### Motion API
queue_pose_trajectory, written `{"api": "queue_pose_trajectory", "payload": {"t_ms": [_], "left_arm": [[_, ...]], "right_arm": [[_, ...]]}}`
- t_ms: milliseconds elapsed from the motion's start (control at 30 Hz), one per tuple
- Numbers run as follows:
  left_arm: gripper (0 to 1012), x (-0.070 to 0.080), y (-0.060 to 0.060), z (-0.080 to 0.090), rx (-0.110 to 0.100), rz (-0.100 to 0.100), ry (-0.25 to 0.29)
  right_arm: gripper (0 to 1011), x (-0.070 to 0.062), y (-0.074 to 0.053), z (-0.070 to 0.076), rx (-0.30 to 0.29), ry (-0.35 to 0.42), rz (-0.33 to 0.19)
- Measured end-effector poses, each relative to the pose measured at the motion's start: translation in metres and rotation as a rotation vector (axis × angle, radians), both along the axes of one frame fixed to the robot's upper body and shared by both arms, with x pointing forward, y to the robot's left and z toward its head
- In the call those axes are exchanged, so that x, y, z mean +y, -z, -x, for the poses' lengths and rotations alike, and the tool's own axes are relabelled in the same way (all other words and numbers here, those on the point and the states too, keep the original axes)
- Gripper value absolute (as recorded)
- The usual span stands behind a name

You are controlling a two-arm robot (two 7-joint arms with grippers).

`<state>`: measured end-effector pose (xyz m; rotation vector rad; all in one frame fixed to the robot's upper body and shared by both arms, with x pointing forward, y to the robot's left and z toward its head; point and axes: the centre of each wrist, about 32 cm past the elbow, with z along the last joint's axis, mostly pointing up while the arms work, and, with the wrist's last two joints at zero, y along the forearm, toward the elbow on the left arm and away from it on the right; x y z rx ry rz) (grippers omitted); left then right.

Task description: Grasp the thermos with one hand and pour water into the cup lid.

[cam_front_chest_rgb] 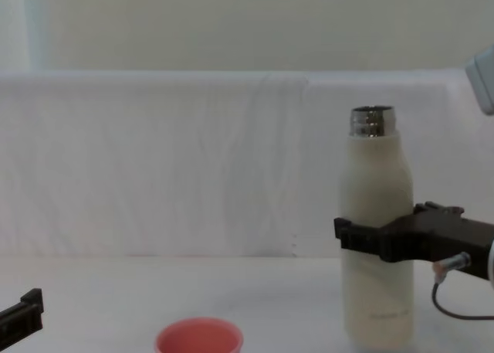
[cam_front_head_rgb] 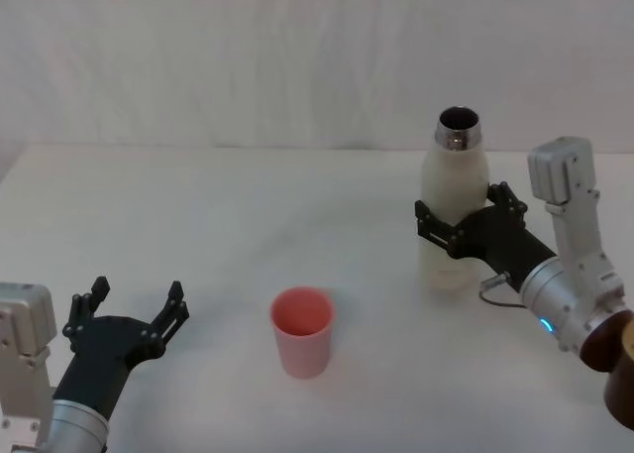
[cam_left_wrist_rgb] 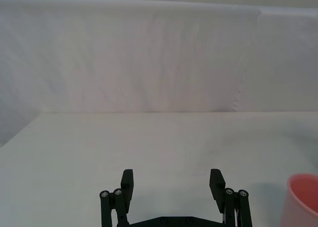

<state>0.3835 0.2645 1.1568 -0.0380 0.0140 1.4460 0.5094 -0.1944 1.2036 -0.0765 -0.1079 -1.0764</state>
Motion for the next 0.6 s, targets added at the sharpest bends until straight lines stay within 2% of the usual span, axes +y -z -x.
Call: {"api": "queue_pose_trajectory", "payload": {"t_ms": [167,300,600], "left_arm": [[1001,0.0,0.0,0.0,0.0,0.0,0.0],[1001,0.0,0.0,0.0,0.0,0.0,0.0],[1001,0.0,0.0,0.0,0.0,0.0,0.0]], "right_arm": [[959,-0.003,-0.008,0.009,-0.034,0.004,0.079],[959,-0.003,-0.017,0.018,-0.071,-0.006,0.186],[959,-0.002,-0.026,0.027,-0.104,-0.027,0.29]]}}
